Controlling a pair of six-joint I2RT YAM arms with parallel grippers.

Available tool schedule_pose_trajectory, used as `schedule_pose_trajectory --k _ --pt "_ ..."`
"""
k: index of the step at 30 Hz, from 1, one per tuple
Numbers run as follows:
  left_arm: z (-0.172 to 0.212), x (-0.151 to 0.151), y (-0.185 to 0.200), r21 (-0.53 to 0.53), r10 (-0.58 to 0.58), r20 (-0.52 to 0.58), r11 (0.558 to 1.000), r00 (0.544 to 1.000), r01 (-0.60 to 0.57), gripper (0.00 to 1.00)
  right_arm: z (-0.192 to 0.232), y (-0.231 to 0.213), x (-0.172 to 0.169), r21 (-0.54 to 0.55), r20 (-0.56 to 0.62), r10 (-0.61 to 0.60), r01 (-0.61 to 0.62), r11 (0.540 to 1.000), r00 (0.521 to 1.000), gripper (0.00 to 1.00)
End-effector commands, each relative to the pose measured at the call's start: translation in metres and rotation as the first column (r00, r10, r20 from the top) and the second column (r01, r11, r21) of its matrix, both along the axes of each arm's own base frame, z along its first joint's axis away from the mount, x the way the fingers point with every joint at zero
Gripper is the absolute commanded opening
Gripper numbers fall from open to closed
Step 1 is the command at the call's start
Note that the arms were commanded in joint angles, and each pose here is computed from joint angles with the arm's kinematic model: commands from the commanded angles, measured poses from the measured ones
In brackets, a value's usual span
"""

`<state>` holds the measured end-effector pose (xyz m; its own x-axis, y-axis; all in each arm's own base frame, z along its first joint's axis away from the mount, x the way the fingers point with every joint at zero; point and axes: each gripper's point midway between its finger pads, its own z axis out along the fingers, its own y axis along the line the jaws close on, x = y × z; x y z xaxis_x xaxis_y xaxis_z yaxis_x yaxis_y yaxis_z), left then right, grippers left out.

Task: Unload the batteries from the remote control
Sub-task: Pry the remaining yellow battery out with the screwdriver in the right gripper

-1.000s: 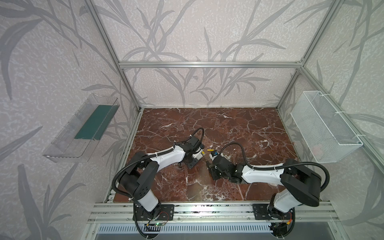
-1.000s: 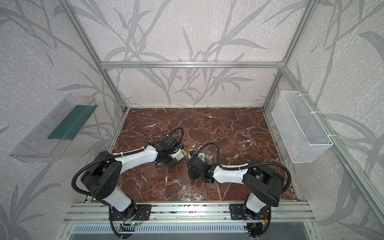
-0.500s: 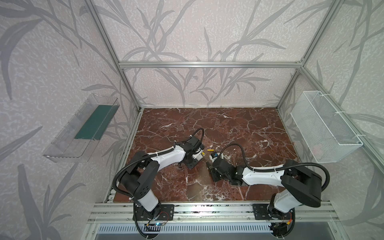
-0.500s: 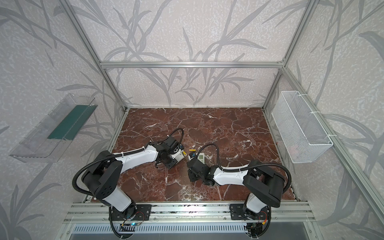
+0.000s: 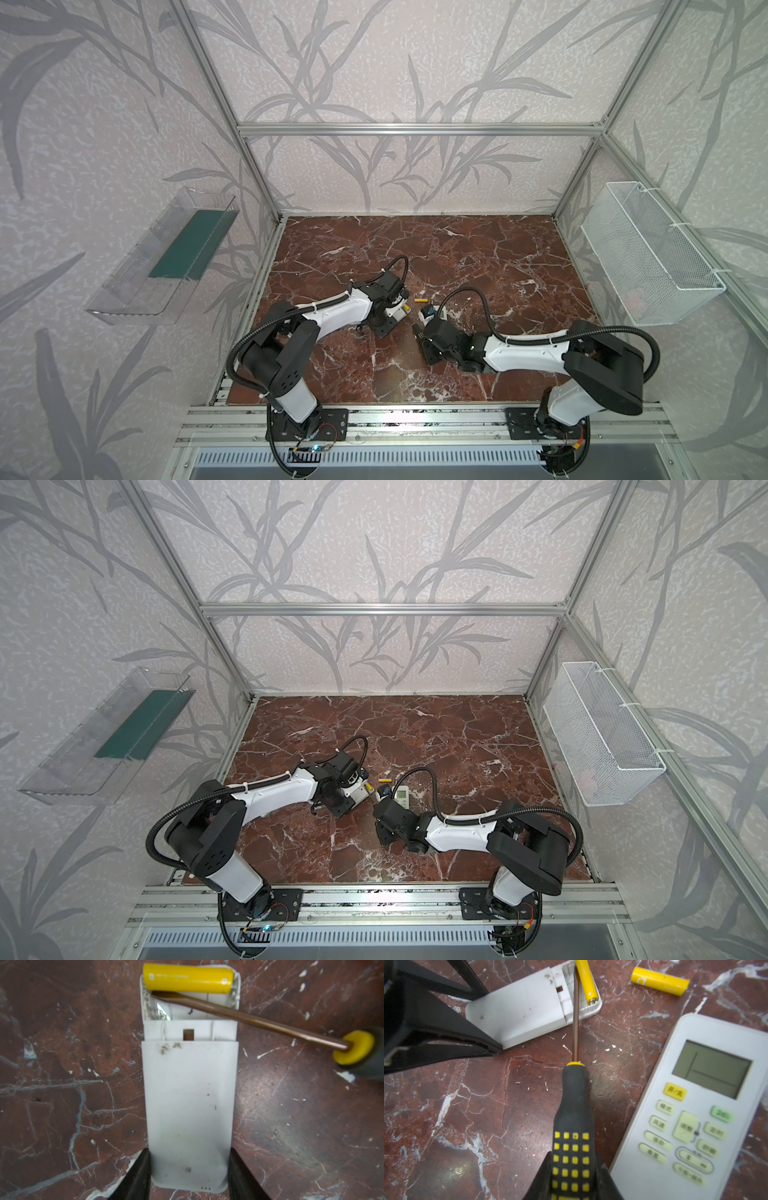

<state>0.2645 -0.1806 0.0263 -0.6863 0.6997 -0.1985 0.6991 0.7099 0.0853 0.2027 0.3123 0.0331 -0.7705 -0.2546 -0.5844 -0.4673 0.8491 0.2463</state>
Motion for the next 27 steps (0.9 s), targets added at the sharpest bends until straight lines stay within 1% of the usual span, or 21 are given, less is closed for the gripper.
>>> schedule_pose_trajectory --k 1,14,20,27 --pt "-0.003 -0.003 -0.005 -0.008 0.005 -0.033 1.000 0.999 -0.005 0.45 0.009 0.006 0.000 -0.006 0.031 0.015 -0.015 1.000 0.999 0.00" --pt "-0.005 -0.004 -0.012 -0.039 0.024 -0.053 0.999 0.998 -0.026 0.44 0.018 0.004 -0.001 0.012 0.087 -0.005 0.004 1.000 0.996 0.00" --pt "-0.006 -0.003 -0.011 -0.035 0.030 -0.053 0.999 0.998 -0.032 0.44 0.014 0.000 -0.001 -0.022 0.067 -0.020 0.022 1.000 0.998 0.00" --pt "-0.005 0.002 -0.005 -0.001 0.039 -0.024 0.999 0.999 -0.039 0.44 0.004 -0.007 -0.011 -0.071 -0.009 -0.020 0.019 0.997 1.000 0.00"
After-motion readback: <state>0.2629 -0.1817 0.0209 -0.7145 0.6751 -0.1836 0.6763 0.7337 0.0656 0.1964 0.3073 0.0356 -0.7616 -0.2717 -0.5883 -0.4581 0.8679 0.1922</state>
